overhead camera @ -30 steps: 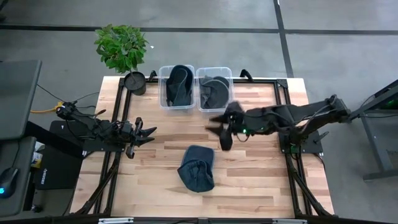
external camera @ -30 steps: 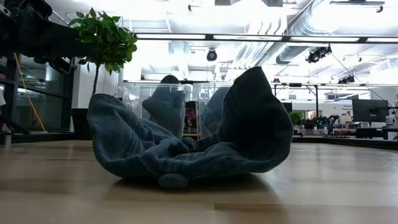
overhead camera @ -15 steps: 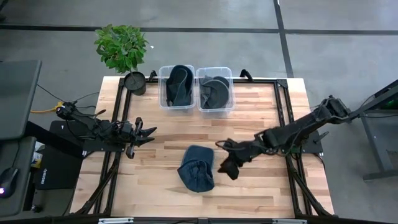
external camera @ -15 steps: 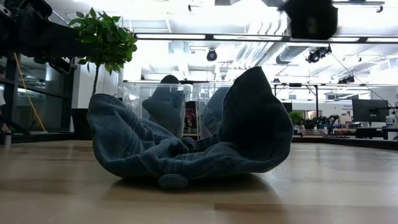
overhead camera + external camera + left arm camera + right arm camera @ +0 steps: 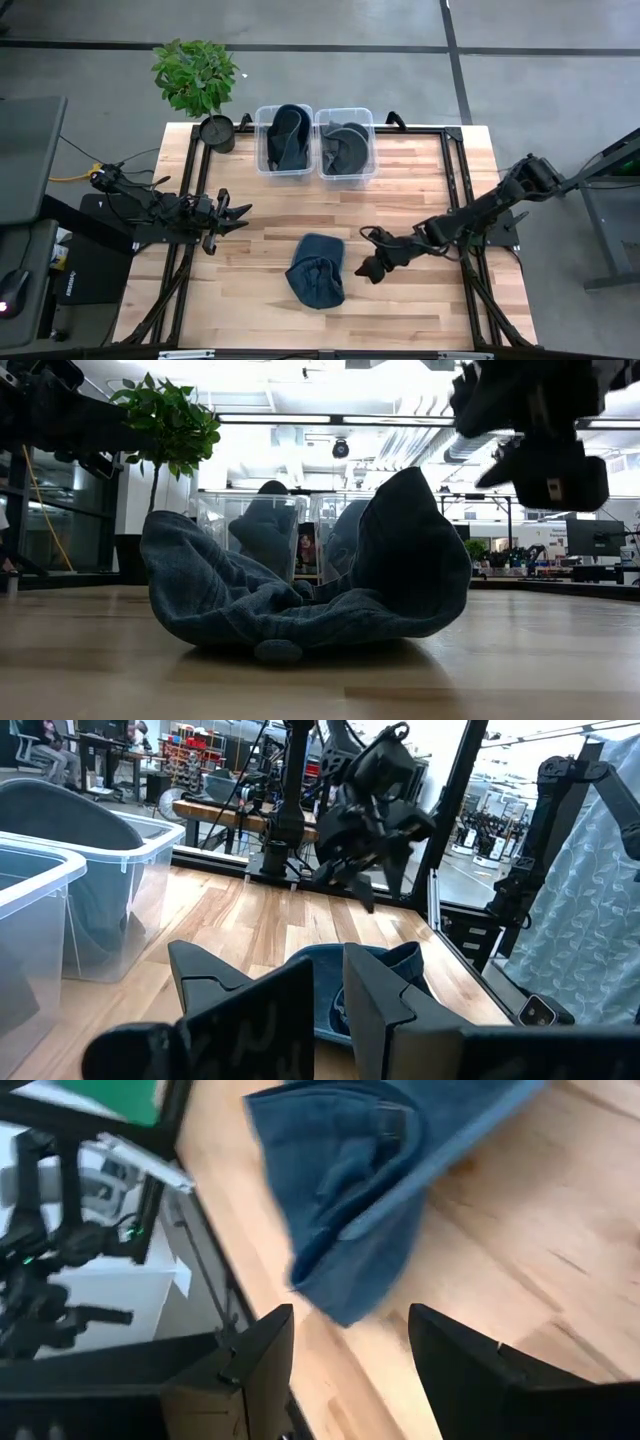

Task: Pick & Place hat
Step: Put the blue cap into the left transparent bin

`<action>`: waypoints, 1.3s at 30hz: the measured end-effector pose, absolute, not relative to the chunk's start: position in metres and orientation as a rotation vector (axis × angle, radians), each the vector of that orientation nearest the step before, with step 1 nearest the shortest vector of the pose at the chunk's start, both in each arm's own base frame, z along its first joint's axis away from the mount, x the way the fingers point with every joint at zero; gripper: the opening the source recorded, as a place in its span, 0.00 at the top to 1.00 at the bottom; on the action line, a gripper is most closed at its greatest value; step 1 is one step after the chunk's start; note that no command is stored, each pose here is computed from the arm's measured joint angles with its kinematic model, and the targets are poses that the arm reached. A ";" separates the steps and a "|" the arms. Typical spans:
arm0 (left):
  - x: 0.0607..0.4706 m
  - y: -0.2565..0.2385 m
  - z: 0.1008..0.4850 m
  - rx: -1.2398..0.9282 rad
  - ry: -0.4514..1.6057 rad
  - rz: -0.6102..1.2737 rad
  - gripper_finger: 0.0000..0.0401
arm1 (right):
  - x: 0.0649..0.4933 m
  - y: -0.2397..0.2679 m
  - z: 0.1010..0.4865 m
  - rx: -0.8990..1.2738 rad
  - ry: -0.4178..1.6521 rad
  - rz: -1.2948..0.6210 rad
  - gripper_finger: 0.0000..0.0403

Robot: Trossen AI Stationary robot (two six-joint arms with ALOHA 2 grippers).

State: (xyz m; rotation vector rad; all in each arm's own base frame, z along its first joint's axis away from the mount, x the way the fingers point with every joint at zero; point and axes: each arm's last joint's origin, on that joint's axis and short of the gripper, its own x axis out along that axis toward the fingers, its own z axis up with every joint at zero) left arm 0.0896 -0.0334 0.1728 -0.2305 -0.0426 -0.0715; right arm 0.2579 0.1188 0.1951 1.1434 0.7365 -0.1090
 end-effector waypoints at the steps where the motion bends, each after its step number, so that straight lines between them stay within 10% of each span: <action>1: 0.090 -0.033 0.173 -0.230 -0.043 -0.071 1.00 | 0.257 0.117 0.192 1.154 0.744 -0.123 0.52; 39: 0.090 -0.033 0.173 -0.231 -0.043 -0.072 1.00 | 0.365 0.101 0.176 1.065 0.944 -0.225 0.38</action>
